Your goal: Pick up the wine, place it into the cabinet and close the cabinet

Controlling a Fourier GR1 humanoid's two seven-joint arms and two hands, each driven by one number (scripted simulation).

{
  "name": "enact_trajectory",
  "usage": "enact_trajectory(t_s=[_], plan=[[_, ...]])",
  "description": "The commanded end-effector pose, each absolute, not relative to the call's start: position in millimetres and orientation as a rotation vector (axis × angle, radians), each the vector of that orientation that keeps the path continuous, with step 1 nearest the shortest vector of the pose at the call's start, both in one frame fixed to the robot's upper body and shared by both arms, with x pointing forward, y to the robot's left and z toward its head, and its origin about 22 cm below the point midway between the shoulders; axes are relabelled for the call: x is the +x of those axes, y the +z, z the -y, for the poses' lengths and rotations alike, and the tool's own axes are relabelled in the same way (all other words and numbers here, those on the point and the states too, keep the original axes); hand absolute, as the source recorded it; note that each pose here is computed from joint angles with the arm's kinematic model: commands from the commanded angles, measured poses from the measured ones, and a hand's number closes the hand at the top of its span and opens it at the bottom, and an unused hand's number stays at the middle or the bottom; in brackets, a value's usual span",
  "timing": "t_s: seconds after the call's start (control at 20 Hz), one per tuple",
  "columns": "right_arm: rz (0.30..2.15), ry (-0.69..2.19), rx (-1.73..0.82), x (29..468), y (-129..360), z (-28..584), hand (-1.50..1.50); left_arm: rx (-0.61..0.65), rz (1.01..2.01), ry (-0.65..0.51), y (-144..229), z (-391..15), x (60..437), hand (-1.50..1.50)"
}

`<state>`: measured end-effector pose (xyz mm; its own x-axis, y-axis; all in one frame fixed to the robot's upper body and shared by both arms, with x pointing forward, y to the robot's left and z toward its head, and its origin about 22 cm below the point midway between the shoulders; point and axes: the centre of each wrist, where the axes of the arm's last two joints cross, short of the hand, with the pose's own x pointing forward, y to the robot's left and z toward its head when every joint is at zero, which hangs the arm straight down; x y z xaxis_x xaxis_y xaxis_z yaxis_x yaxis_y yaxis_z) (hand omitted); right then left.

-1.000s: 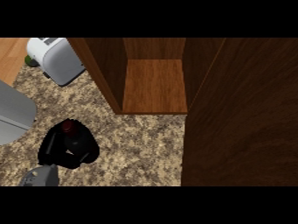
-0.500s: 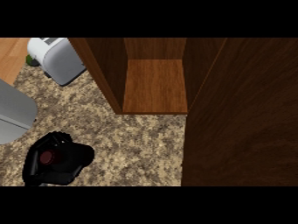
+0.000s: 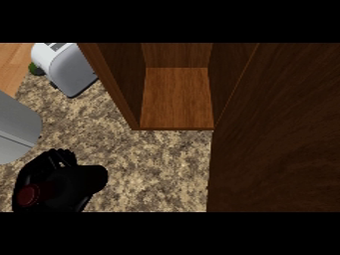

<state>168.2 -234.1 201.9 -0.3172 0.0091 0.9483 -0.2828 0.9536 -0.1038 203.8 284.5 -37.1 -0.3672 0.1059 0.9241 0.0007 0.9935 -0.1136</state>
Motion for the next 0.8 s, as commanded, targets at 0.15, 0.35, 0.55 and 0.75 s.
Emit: enact_trajectory(t_s=[0.15,0.35,0.55,0.75], plan=[[1.914,0.3,0.274,128.7,209.1,222.0,-1.5,-0.176,1.939,0.101,6.5,-249.2,194.7,1.5],[1.905,0.294,0.266,141.6,206.3,239.1,-1.5,-0.186,1.932,0.056,36.0,-221.4,201.9,1.5],[1.91,0.317,0.274,132.6,213.9,235.4,-1.5,-0.219,1.894,0.027,64.7,-195.8,206.1,1.5],[1.928,0.306,0.294,133.7,216.2,235.9,-1.5,-0.263,1.932,0.01,80.3,-180.1,224.1,1.5]])
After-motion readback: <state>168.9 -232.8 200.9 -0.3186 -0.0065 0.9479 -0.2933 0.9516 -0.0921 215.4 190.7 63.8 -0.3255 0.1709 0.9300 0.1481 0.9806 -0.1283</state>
